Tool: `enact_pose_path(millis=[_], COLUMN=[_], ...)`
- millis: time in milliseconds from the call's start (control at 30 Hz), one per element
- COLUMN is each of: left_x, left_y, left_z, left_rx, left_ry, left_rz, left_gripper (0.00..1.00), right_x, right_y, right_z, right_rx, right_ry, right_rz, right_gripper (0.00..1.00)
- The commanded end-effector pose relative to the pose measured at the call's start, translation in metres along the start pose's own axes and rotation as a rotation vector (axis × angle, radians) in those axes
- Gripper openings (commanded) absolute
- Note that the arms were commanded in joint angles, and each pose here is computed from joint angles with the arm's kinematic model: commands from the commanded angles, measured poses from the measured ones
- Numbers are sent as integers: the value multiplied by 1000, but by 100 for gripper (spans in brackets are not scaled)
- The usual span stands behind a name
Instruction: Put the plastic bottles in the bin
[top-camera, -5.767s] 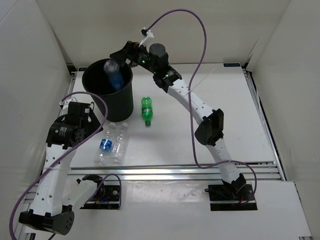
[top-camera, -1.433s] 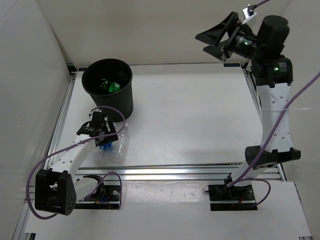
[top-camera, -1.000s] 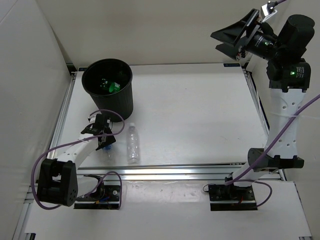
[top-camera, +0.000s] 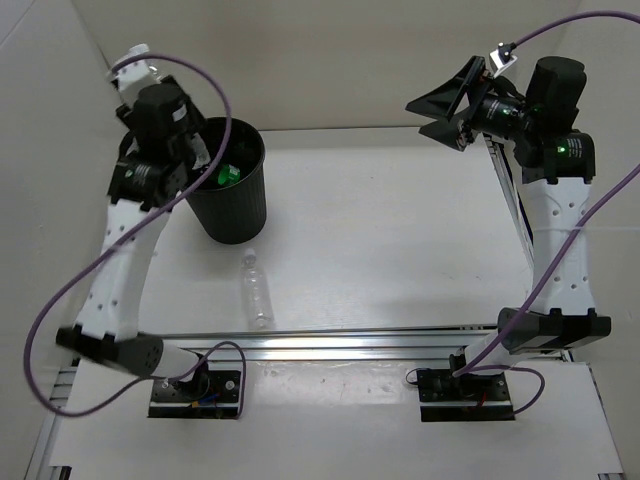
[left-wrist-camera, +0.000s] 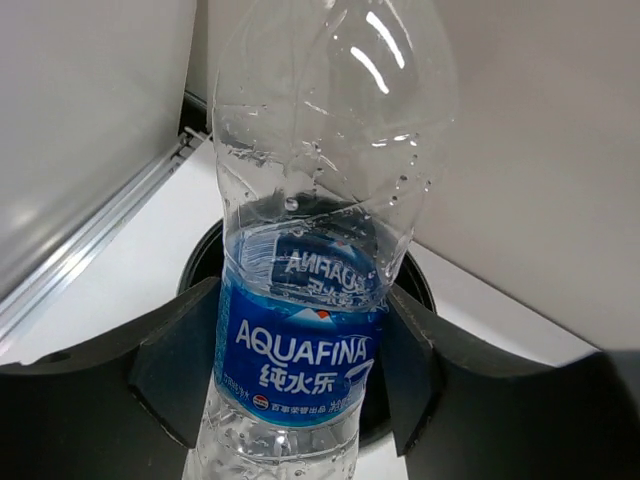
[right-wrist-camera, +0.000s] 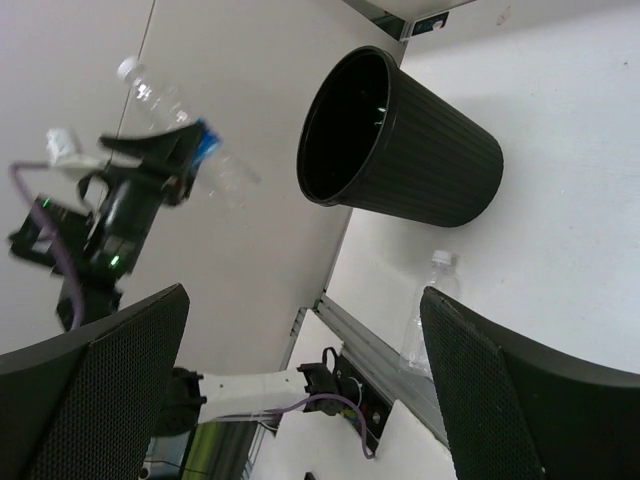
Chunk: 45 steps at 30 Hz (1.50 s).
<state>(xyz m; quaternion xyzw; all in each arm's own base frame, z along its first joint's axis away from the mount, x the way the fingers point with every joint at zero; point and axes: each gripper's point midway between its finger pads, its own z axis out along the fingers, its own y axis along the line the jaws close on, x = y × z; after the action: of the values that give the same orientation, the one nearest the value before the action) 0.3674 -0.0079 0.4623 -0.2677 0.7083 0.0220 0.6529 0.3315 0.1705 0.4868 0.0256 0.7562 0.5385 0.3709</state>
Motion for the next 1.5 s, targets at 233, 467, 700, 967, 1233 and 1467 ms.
enact_pose_path(millis=[233,467,700,967,1233,1467], left_x=[-15,-4,208,309,351,392], left_y=[-1,-24,39,81,80,79], left_z=[30,-114,-154,-137,-112,-102], left_rx=[-261,433,392,147,32,-14], left_ry=[-146,16,589,768,800,875], left_rz=[116,-110,-165,-86,6,143], left_gripper=[100,100,100,100,100,100], right_x=[13,27,39,42,43,42], right_y=[17,4,-5,-6,1,3], right_z=[-18,-30,-31,-29,-35,-36], right_rx=[-18,54,76,79,81,87], right_ry=[-2,-35,-25,-9,-6,2], right_rz=[-87,-115,-105,-103,-121,-131], right_gripper=[100,100,100,100,100,100])
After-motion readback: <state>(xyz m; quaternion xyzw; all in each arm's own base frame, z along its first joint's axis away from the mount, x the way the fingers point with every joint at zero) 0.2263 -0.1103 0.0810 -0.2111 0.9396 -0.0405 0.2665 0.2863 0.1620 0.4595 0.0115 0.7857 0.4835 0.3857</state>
